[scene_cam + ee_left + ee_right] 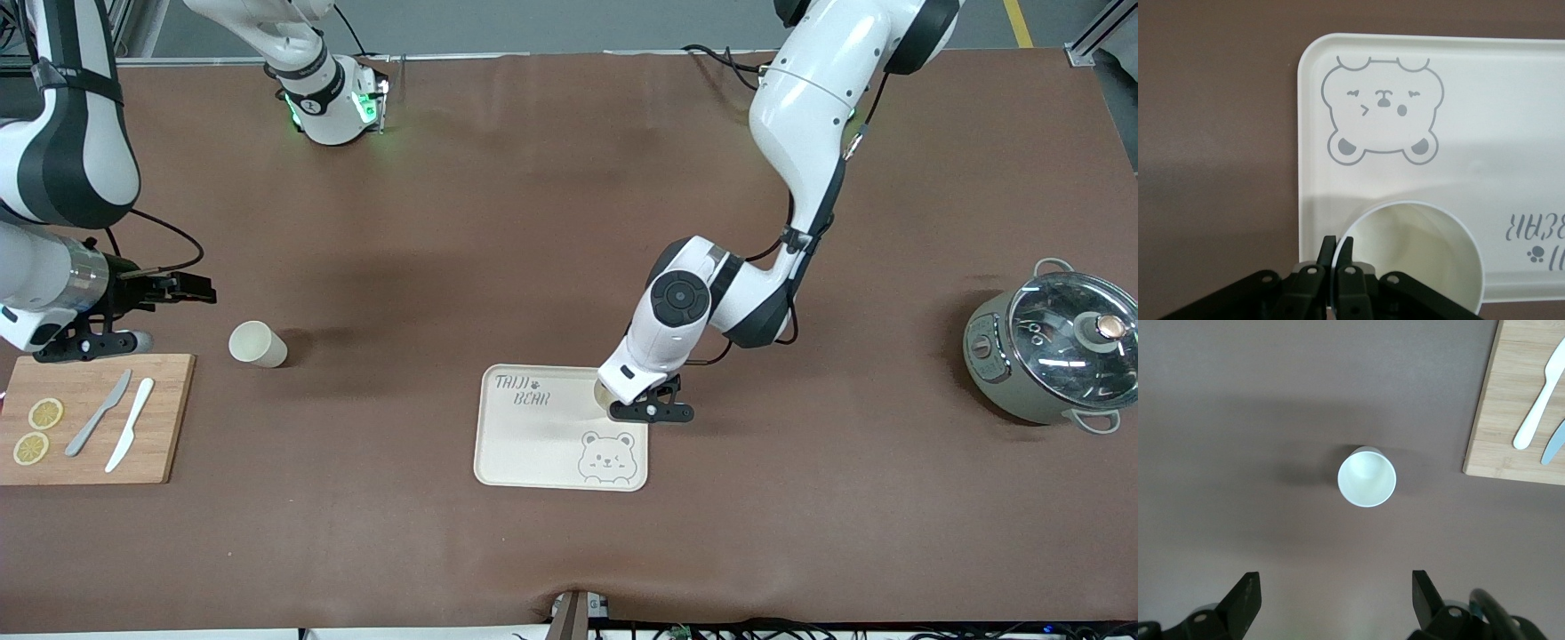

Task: Place white IKEA cup upright on tray with both arms
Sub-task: 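Set the cup upright on the tray while the right gripper reaches the other cup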

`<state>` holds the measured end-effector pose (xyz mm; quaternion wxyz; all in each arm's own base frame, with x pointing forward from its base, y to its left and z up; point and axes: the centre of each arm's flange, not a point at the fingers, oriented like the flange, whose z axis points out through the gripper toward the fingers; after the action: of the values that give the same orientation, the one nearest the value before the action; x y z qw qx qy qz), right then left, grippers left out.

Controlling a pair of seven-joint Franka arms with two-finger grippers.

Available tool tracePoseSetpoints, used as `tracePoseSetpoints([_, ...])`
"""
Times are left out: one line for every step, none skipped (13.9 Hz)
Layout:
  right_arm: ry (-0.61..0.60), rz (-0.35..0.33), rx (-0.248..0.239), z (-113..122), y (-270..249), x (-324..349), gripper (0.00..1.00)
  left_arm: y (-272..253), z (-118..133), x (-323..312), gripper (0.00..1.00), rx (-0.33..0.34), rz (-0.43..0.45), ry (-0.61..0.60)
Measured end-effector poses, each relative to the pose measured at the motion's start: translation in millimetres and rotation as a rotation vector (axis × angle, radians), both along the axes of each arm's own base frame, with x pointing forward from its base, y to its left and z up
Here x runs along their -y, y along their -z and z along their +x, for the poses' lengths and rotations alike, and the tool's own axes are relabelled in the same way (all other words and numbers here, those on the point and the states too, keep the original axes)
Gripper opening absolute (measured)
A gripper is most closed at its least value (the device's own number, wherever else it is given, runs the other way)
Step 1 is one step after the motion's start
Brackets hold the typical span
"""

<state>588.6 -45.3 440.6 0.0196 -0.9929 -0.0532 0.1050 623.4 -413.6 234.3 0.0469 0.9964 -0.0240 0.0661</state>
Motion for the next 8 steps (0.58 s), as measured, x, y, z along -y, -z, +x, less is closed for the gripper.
tracePoseSetpoints([0.002, -0.001, 0.008, 0, 4, 1, 1.0, 3, 0, 0, 0.04, 0.005, -0.004, 0.0])
tracePoseSetpoints([0.004, -0.001, 0.008, -1, 9, 2, 1.0, 4, 1, 1, 0.04, 0.011, -0.008, 0.0])
tracePoseSetpoints([0.009, -0.001, 0.007, -3, 16, 5, 1.0, 5, 1, 1, 0.04, 0.013, -0.01, 0.0])
tracePoseSetpoints([0.017, -0.001, 0.004, -5, 24, 10, 1.0, 7, 1, 1, 0.04, 0.013, -0.01, -0.002])
tracePoseSetpoints([0.026, 0.0, -0.004, -8, 31, 15, 1.0, 8, 1, 1, 0.04, 0.013, -0.01, -0.005])
tracePoseSetpoints([0.032, 0.001, -0.011, -10, 37, 19, 1.0, 8, 0, 2, 0.04, 0.012, -0.011, -0.006])
tracePoseSetpoints([0.035, 0.002, -0.014, -12, 43, 22, 1.0, 8, 0, 3, 0.04, 0.013, -0.011, -0.007])
tracePoseSetpoints([0.037, 0.001, -0.009, -13, 47, 23, 1.0, 8, -1, 4, 0.04, 0.012, -0.012, -0.01])
